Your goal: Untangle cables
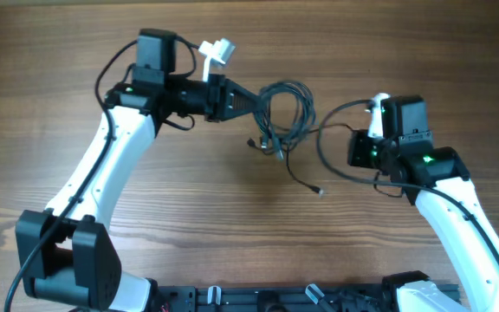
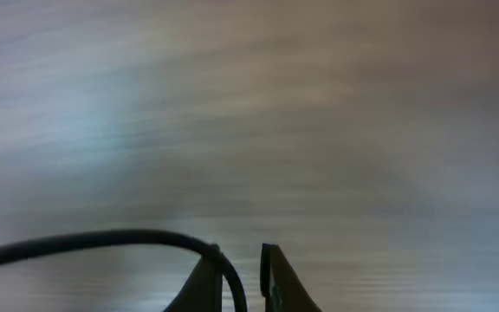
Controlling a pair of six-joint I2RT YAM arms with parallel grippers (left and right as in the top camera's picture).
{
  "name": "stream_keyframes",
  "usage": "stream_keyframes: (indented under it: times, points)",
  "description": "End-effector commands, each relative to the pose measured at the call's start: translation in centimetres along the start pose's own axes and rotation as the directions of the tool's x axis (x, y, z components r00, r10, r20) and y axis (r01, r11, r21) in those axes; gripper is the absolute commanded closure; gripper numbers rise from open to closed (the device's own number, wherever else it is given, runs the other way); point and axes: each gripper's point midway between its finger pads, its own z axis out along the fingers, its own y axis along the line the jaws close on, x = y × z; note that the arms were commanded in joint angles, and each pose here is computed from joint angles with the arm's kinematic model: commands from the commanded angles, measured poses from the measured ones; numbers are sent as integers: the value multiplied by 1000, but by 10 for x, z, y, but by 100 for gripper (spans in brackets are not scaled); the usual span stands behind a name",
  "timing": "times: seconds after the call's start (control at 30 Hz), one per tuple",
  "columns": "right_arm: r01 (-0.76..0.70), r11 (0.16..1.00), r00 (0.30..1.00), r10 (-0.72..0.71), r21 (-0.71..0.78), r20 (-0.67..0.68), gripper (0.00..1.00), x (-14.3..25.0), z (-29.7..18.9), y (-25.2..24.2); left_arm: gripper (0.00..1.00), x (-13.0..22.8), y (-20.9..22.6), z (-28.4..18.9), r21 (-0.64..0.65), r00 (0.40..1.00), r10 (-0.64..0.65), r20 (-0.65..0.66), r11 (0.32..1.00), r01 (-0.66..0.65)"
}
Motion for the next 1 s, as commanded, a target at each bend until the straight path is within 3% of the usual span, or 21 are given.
stream_keyframes:
  times: [0.0, 0.1, 0.3, 0.33, 0.37, 0.4, 0.5, 0.57, 0.7, 0.77, 0.97]
  points:
    - [-299, 904, 952, 259, 306, 165, 96, -13, -10, -64, 96, -13, 6, -16, -34, 998, 31, 55, 999, -29]
    - [-318, 896, 945, 275, 309, 174, 96, -16, -11, -69, 96, -18, 15, -24, -79, 996, 35, 87, 996, -29]
    - [-332, 893, 937, 275, 305, 213, 96, -25, -12, -72, 96, -13, 60, -34, -312, 992, 20, 123, 950, 19]
    - [-331, 901, 936, 277, 279, 216, 91, -28, -11, -68, 96, -10, 65, -35, -339, 993, 8, 120, 940, 33]
    - [-311, 919, 942, 264, 243, 209, 74, -32, -9, -61, 96, -7, 69, -36, -360, 994, 2, 114, 932, 39]
    - [-258, 946, 957, 222, 195, 187, 66, -34, -6, -50, 96, -3, 73, -36, -380, 995, 1, 103, 924, 39]
    - [-104, 994, 985, 97, 40, 141, 45, -39, -2, -17, 96, 6, 82, -34, -430, 997, -5, 73, 902, 36]
    - [-23, 995, 992, 35, -96, 124, 36, -40, -3, 9, 96, 13, 84, -29, -451, 999, 7, 40, 893, 12]
    - [157, 891, 985, -112, -426, 128, 25, -35, -20, 70, 96, 22, 82, -14, -456, 1000, 26, -14, 889, -29]
    - [188, 823, 982, -136, -536, 135, 24, -32, -31, 90, 96, 27, 79, -4, -447, 997, 51, -52, 892, -69]
    - [241, 688, 970, -179, -684, 162, 25, -27, -53, 117, 96, 40, 77, 18, -464, 989, 77, -123, 877, -126]
